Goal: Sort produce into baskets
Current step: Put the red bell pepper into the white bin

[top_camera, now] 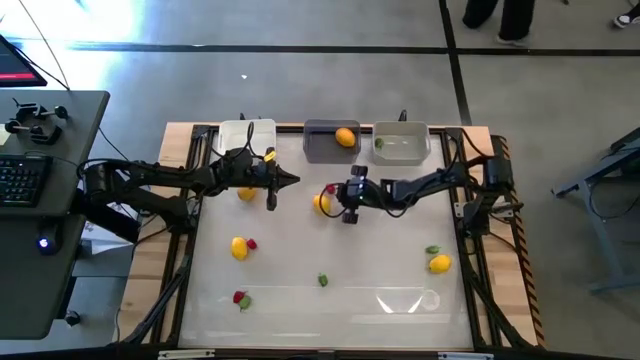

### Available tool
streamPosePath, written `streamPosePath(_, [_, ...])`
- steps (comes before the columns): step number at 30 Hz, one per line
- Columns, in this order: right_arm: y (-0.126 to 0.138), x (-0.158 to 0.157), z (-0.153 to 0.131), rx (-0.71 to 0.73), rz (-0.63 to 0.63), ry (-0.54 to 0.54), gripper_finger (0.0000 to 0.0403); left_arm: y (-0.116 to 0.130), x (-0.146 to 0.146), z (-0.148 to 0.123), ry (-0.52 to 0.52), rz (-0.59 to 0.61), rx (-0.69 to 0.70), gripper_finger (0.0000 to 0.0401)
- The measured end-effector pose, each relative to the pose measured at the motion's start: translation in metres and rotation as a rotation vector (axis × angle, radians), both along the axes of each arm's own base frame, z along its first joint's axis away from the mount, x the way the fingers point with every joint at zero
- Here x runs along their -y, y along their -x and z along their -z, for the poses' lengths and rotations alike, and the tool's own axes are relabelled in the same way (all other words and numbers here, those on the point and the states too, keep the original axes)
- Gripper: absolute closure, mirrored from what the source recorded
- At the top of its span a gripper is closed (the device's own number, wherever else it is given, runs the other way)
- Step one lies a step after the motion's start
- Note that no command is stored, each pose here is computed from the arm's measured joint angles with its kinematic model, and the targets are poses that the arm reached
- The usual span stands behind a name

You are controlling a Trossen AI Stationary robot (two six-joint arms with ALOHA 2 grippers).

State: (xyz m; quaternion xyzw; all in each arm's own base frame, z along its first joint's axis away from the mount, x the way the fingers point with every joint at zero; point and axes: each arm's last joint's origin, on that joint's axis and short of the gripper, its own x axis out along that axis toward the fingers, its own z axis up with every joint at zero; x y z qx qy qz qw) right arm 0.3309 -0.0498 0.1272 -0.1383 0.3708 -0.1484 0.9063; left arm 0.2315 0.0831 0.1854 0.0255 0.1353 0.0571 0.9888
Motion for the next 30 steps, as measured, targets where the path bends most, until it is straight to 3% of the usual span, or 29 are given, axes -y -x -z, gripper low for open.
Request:
streamPosePath(6, [0.0008,0.0057,0.0002,0.011,0.013,-0.036,0.0317,0.0003,0.0001,0.0012,0.005,0.000,-0.012,0.0398])
streamPosePath(19, [0.0009,0.0067,-0.0008,0.140,0.266,-0.193,0.0215,0.0002,0.0001,0.0008,-0.007,0.003,-0.010,0.0398])
streamPosePath(30, [0.0010,0.0061,-0.0008,0.150,0.281,-0.222,0.0224,0.0002,0.0001,0.0008,-0.019,0.007,-0.011,0.0398])
